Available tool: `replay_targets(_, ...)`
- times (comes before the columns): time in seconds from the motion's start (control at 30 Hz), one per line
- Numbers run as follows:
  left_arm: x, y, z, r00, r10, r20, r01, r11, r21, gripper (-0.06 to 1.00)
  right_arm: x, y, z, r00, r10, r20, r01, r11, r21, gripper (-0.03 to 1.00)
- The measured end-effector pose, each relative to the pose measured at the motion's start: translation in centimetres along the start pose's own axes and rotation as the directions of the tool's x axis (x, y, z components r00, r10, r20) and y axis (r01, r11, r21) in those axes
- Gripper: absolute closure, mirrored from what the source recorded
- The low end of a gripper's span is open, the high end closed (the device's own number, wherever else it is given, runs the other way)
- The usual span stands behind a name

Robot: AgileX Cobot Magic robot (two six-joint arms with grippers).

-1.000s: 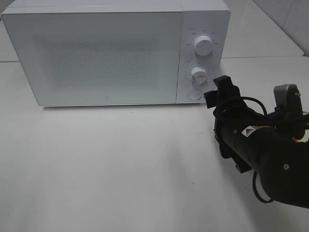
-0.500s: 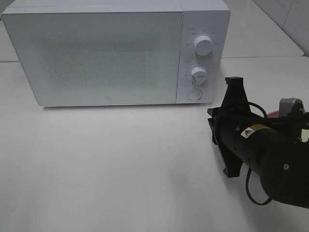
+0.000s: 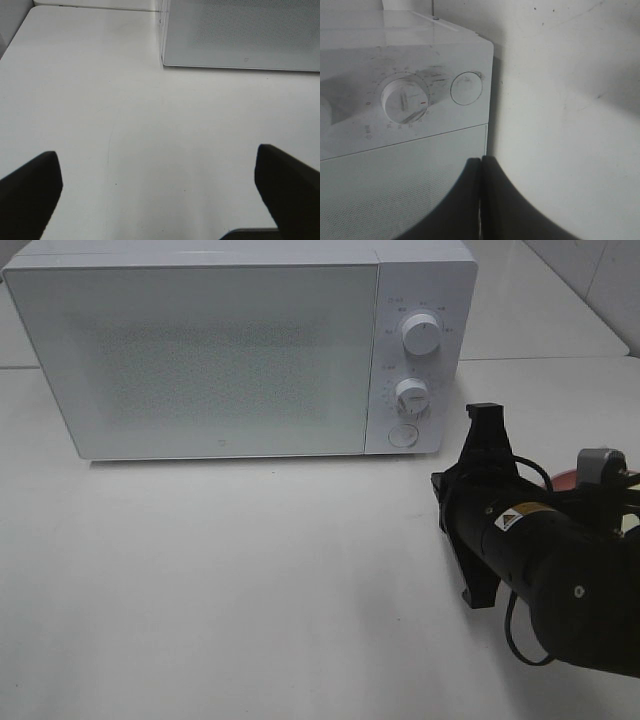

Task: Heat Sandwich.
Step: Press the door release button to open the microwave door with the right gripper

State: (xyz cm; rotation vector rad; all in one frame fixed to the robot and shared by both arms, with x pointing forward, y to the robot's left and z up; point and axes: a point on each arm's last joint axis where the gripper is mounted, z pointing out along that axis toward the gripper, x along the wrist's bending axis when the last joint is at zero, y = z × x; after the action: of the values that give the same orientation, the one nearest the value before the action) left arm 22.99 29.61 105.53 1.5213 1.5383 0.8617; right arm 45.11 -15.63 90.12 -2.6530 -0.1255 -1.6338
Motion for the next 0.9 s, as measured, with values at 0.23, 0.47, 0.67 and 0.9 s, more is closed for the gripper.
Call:
replay_targets(0.23, 0.0, 0.0, 0.0, 1.0, 0.0, 0.0, 0.0, 1.0, 0.0, -0.02, 0.1, -0.8, 1.8, 1.0, 0.002, -0.005, -0.002, 1.0, 0.002, 0.97)
replay_targets(0.47, 0.0, 0.0, 0.0, 1.0, 0.0, 0.0, 0.0, 1.0, 0.0, -0.02, 1.1, -1.1, 4.6, 0.999, 0.016, -0.035, -0.016, 1.0, 0.002, 0.97)
replay_targets(0.67, 0.0, 0.0, 0.0, 1.0, 0.0, 0.0, 0.0, 1.0, 0.0, -0.02, 1.4, -0.9, 6.7, 0.999, 0.03, -0.029, -0.03, 0.999, -0.014, 0.97)
replay_targets(0.9, 0.0, 0.0, 0.0, 1.0, 0.0, 0.0, 0.0, 1.0, 0.0, -0.02, 1.5, -0.5, 8.7, 0.999, 0.033, -0.029, -0.034, 0.999, -0.033, 0.97)
